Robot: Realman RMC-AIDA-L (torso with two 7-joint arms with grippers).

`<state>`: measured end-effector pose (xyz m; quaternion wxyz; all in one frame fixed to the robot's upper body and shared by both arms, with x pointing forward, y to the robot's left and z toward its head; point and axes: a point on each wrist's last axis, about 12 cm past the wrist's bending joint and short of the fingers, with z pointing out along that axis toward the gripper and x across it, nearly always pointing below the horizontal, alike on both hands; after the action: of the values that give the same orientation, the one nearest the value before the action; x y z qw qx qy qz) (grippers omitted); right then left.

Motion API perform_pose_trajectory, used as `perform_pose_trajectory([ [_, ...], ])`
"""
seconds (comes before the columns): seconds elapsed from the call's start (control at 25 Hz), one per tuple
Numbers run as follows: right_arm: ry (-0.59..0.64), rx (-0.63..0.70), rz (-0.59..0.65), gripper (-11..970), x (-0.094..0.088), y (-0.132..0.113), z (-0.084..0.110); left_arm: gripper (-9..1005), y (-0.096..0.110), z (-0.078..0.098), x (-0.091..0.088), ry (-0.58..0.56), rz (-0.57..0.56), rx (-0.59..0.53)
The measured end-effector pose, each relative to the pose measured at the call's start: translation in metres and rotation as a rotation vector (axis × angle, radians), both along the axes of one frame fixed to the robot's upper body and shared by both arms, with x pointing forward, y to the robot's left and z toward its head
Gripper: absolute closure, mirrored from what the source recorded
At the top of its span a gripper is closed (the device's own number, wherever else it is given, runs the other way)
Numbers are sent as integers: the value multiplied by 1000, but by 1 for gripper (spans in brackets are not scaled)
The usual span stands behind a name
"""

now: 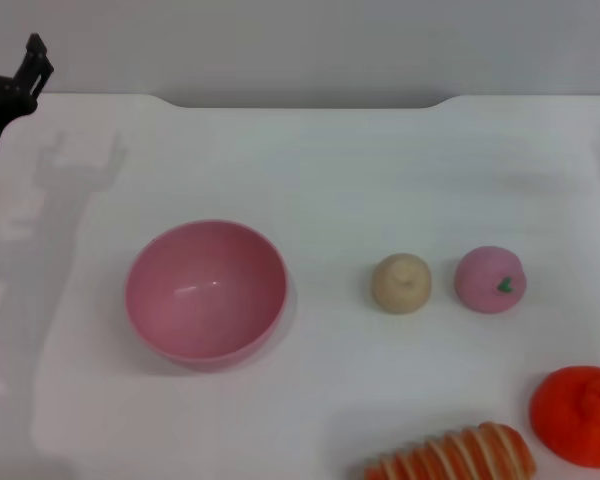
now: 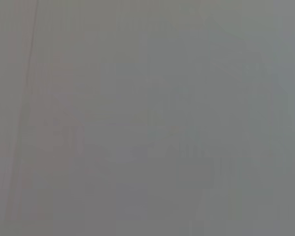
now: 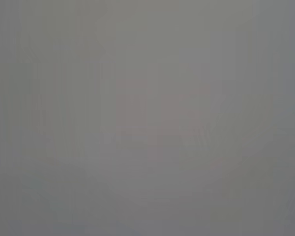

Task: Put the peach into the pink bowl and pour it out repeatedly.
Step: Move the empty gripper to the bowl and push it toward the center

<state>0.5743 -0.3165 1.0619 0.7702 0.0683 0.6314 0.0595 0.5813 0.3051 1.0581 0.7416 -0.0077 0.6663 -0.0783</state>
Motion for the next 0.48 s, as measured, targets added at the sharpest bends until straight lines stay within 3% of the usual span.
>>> perform_pose_trajectory([
  [0.12,-6,10,12,359,2,2,2,193,-2,11,4,-38,-77,-71],
  [0.28,-3,19,13,359,0,1,0,195,-12,35,17,-25,-271,-194],
  [0.48,8,33,8,360,-4,-1,-3,197,-22,81,36,61,-559,-284],
])
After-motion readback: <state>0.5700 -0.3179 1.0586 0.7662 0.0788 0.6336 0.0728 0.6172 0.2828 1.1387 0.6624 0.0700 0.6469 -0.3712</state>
